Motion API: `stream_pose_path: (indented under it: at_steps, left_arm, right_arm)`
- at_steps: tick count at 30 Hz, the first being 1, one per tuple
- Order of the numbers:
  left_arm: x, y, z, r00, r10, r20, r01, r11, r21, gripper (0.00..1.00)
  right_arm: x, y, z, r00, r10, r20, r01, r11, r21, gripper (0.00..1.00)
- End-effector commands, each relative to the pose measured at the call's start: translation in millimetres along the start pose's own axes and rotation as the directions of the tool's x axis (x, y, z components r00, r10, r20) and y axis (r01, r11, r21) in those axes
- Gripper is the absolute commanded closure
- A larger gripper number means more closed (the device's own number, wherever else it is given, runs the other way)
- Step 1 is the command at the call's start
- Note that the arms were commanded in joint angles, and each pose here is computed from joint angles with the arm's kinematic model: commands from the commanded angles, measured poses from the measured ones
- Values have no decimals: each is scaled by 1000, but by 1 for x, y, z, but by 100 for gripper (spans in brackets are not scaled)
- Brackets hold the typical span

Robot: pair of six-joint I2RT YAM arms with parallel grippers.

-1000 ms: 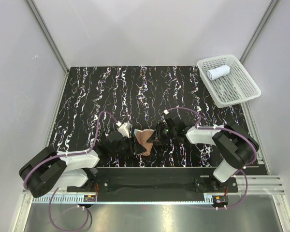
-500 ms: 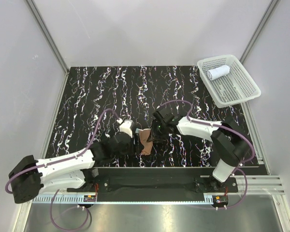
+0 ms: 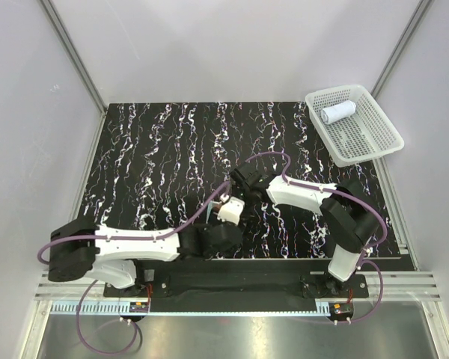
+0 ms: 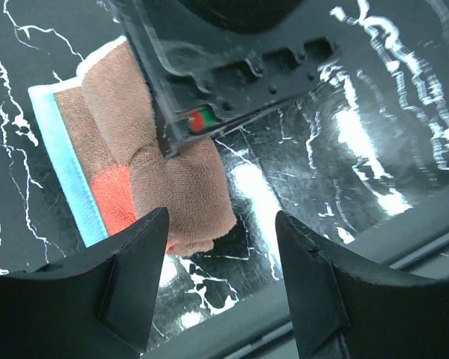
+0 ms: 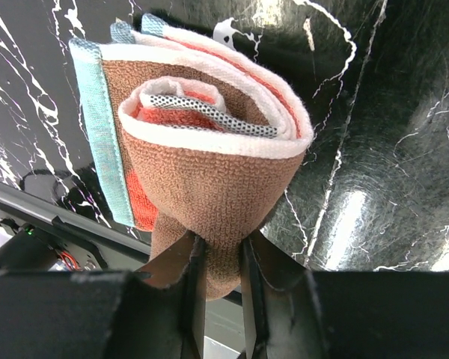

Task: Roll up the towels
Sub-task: Roll the towel

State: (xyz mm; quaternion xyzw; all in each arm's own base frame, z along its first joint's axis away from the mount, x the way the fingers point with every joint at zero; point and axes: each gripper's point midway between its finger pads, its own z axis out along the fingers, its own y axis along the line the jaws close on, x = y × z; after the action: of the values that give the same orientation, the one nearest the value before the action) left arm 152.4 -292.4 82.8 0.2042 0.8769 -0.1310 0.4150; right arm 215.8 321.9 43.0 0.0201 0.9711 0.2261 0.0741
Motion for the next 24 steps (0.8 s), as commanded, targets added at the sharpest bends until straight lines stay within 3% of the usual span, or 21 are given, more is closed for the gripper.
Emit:
stream_pose_path:
  at_steps: [1,8,14,22,24]
  left_arm:
    - [-17,-3,8,998,14,60,-10,998,-64,36]
    - [17,4,33,997,68,-44,-74,983,-167,36]
    - [33,11,37,997,44,-67,-56,981,-188,39]
    - [41,13,37,998,10,-63,-19,991,-135,79]
    - [43,17,38,998,-3,-66,-5,993,-121,83]
  right_arm:
    - [6,-12,2,999,-28,-15,29,997,74,76]
    - [9,-10,-2,999,-34,-20,35,998,59,76]
    - [12,-4,-7,998,-46,-36,46,999,23,74]
    - [14,1,-22,998,-52,-29,52,999,-1,59]
    - [14,-2,-26,998,-51,-22,51,999,12,48]
